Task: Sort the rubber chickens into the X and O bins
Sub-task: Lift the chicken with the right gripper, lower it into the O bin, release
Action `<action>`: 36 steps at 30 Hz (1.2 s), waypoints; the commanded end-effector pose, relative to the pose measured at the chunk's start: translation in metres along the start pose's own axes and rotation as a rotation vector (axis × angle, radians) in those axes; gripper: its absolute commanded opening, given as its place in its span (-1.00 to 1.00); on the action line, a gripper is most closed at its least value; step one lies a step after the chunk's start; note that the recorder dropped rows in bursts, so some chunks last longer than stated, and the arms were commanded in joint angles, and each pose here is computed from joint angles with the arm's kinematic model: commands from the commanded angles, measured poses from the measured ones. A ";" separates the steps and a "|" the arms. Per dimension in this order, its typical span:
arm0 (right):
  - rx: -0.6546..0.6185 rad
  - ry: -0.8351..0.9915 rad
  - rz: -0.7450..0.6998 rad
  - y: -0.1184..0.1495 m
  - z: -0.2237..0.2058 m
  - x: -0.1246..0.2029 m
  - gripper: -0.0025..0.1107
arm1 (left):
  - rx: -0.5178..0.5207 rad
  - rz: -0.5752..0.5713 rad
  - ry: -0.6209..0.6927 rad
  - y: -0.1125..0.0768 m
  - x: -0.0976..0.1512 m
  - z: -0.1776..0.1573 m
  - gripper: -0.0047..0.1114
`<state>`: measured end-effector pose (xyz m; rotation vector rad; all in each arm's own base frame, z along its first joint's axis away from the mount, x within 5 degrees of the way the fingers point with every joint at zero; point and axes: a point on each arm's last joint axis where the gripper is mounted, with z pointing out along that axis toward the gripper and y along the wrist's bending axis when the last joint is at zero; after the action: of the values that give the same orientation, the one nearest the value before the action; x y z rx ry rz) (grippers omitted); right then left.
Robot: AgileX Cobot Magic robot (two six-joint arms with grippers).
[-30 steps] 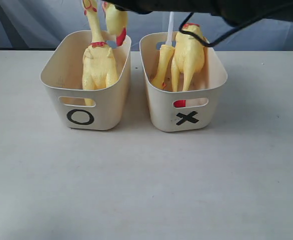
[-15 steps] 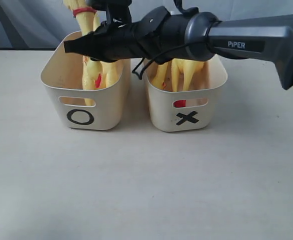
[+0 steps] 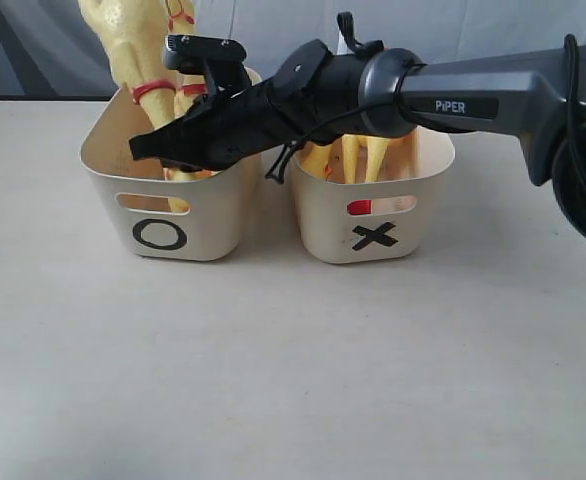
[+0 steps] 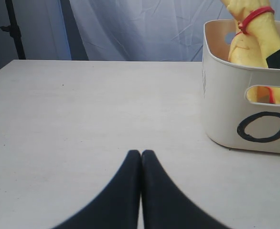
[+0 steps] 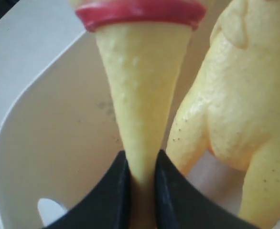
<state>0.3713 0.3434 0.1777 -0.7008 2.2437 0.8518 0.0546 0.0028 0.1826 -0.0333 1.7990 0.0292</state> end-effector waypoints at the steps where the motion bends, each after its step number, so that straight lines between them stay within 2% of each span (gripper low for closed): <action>1: -0.008 0.108 0.037 -0.002 0.006 0.015 -0.91 | 0.011 0.001 -0.026 -0.001 -0.004 -0.001 -0.92; 5: 0.007 0.113 0.033 -0.002 0.002 0.013 -0.60 | 0.011 0.001 -0.026 -0.001 -0.004 -0.001 -0.92; 6: 0.006 0.109 0.031 -0.001 0.001 0.011 -0.47 | 0.011 0.001 -0.026 -0.001 -0.004 -0.001 -0.92; 9: 0.005 0.099 0.015 0.002 -0.005 0.007 -0.30 | 0.011 0.001 -0.026 -0.001 -0.004 -0.001 -0.92; 17: -0.015 0.071 -0.021 0.012 -0.021 -0.007 -0.28 | 0.011 0.001 -0.026 -0.001 -0.004 -0.001 -0.92; 27: -0.011 -0.053 -0.144 0.039 -0.079 -0.047 -0.28 | 0.011 0.001 -0.026 -0.001 -0.004 -0.001 -0.92; 31: 0.028 -0.061 -0.252 0.050 -0.113 -0.060 -0.28 | 0.011 0.001 -0.026 -0.001 -0.004 -0.001 -0.92; 36: 0.164 0.044 -0.344 0.054 -0.158 -0.062 -0.28 | 0.011 0.001 -0.026 -0.001 -0.004 -0.001 -0.92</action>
<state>0.3277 0.2984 0.3202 -0.9645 2.0804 0.6012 0.0546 0.0028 0.1826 -0.0333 1.7990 0.0292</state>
